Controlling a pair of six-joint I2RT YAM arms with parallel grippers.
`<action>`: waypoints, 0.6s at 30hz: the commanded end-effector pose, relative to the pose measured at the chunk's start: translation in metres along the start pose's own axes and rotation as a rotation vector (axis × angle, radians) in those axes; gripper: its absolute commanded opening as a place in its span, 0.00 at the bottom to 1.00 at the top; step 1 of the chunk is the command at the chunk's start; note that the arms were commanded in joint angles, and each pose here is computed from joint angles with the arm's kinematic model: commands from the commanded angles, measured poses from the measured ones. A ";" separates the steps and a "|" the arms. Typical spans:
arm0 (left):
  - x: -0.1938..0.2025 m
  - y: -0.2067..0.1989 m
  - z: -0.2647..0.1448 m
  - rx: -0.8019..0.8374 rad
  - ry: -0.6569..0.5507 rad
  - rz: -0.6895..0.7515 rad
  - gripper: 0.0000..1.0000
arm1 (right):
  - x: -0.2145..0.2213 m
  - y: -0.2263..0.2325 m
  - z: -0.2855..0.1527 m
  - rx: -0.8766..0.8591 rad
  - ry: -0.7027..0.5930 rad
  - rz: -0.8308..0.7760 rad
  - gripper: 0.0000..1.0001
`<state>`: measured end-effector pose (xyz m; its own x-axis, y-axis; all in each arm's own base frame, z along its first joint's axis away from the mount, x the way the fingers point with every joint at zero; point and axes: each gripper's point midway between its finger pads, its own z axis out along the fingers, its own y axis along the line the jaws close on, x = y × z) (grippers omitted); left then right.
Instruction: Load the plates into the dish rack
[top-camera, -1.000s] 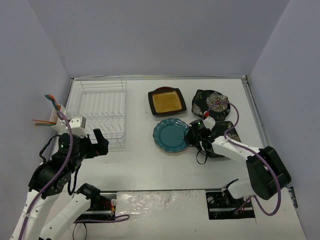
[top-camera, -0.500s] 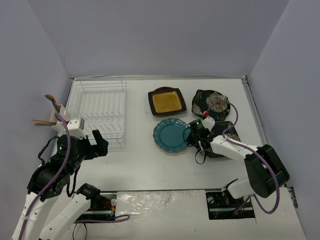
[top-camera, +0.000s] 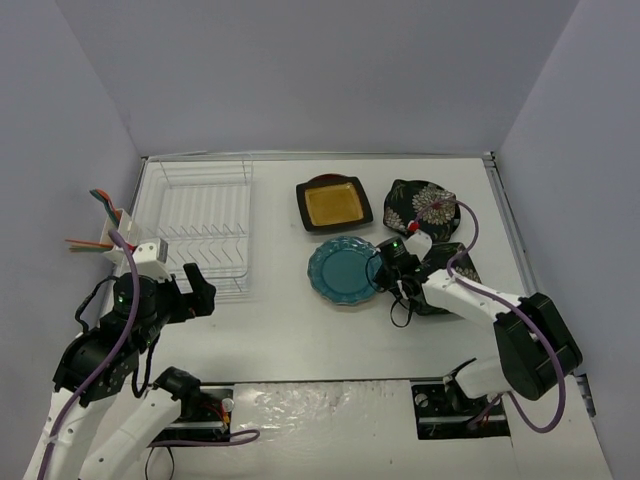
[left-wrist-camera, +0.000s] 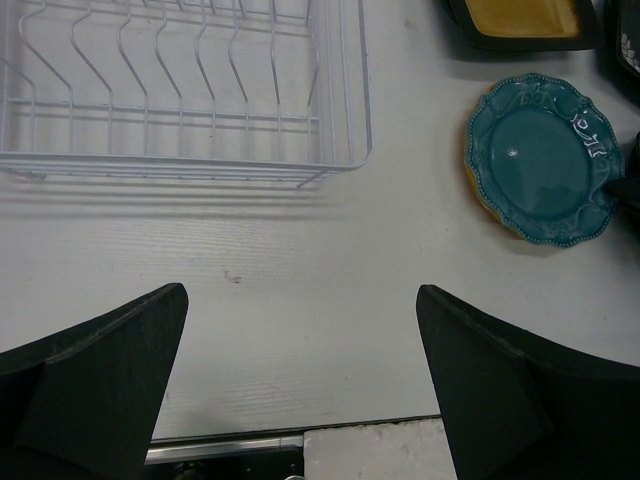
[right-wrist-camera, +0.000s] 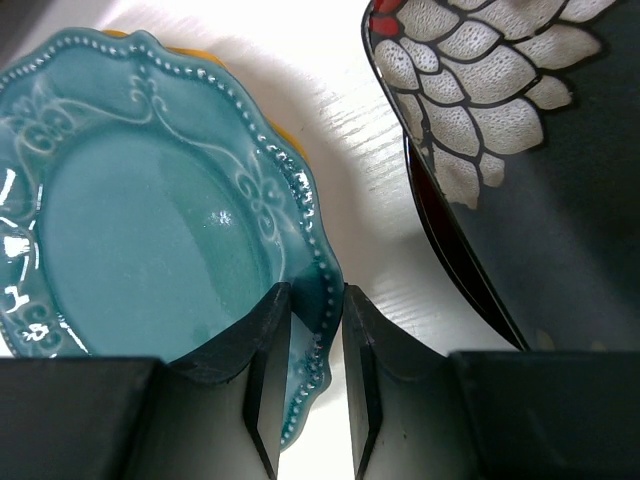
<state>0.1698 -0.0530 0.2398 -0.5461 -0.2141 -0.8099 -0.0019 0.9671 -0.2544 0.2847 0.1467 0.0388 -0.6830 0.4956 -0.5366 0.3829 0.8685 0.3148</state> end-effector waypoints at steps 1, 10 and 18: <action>-0.010 -0.007 0.001 0.021 -0.024 -0.015 0.97 | -0.031 0.015 -0.022 -0.021 -0.096 -0.001 0.00; -0.008 -0.008 0.002 0.025 -0.020 -0.015 0.97 | -0.028 0.004 -0.034 -0.032 -0.099 0.031 0.00; -0.007 -0.009 0.004 0.030 -0.011 -0.015 0.97 | -0.016 -0.014 -0.037 -0.027 -0.090 0.047 0.00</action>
<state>0.1690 -0.0539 0.2378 -0.5531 -0.2118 -0.8057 0.0013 0.9669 -0.2551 0.2699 0.1354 0.0650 -0.6471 0.5207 -0.5569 0.3846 0.8537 0.3512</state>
